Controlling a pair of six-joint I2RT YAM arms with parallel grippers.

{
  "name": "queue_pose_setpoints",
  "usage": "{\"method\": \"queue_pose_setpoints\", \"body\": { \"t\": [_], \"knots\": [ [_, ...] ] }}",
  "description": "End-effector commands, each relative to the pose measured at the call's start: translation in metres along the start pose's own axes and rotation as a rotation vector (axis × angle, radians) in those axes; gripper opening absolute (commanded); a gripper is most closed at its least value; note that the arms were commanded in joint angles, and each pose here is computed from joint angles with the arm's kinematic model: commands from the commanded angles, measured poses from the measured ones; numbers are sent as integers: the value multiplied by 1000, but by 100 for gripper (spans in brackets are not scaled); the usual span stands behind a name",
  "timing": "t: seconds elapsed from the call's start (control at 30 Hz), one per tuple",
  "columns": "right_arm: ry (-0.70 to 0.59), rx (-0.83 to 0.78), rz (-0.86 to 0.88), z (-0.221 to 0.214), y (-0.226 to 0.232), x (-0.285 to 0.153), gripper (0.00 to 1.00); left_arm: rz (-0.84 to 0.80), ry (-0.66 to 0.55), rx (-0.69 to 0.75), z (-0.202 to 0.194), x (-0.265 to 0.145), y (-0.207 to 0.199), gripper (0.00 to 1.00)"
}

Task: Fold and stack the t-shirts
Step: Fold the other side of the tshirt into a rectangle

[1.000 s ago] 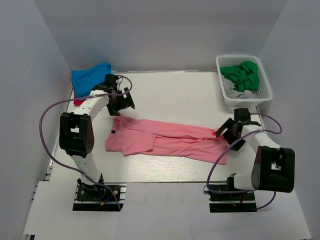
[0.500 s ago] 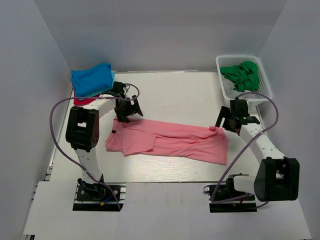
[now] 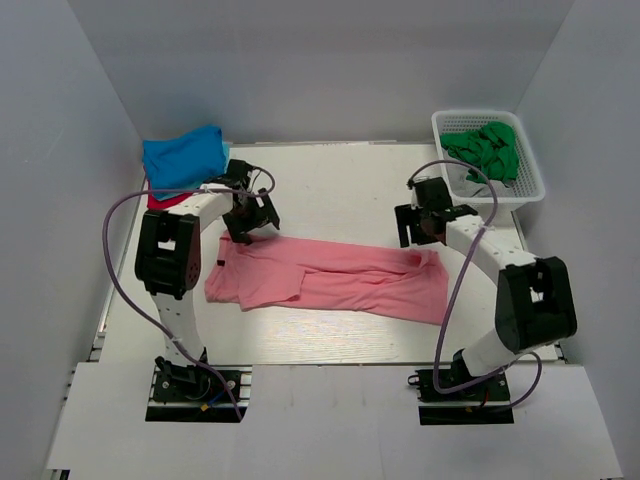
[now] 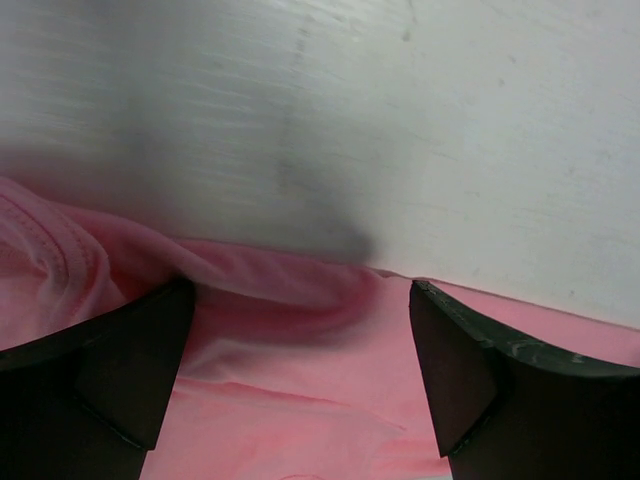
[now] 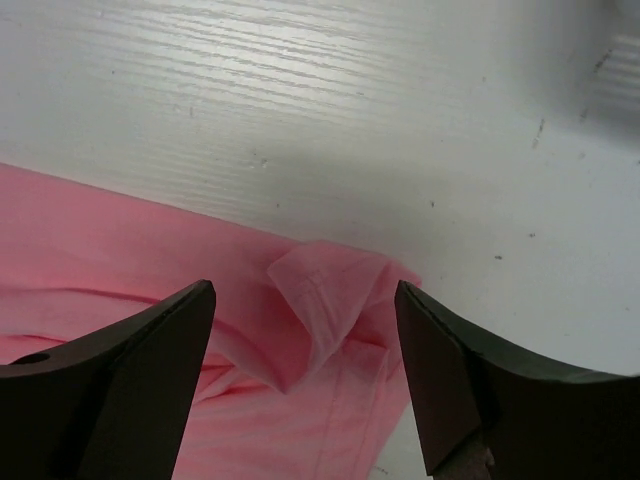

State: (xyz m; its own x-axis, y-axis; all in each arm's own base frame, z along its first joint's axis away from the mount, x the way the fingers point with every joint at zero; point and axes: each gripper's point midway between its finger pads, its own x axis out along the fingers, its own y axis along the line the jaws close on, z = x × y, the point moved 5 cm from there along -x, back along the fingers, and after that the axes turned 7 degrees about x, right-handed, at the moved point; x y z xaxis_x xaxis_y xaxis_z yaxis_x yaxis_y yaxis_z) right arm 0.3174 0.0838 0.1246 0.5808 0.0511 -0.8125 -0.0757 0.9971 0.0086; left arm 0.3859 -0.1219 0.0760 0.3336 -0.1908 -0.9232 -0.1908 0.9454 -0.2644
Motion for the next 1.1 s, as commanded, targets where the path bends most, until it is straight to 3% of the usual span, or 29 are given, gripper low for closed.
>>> {"method": "queue_pose_setpoints", "body": {
  "t": [0.0,0.13,0.27,0.4,0.47,0.67,0.83,1.0,1.07],
  "knots": [
    [14,-179,27,10,17,4,78,206,46,-41,-7,20,37,99],
    [64,-273,-49,4,16,16,71,240,36,-59,-1,14,42,99],
    [43,-351,-43,8,30,24,71,249,32,-49,0,14,44,99],
    [74,-420,-169,3,24,37,71,262,27,-48,2,10,48,99],
    [76,-429,-185,1,24,40,65,258,17,-47,3,7,47,99],
    [25,-416,-181,6,31,50,60,270,22,-38,-1,6,50,99],
    [-3,-336,-125,8,41,62,42,246,23,-39,-2,1,47,99],
    [-15,-271,-181,2,33,64,0,247,45,-40,-9,4,50,99],
    [-61,-156,-208,8,29,55,0,258,67,-52,-18,3,53,99]
  ]
}}
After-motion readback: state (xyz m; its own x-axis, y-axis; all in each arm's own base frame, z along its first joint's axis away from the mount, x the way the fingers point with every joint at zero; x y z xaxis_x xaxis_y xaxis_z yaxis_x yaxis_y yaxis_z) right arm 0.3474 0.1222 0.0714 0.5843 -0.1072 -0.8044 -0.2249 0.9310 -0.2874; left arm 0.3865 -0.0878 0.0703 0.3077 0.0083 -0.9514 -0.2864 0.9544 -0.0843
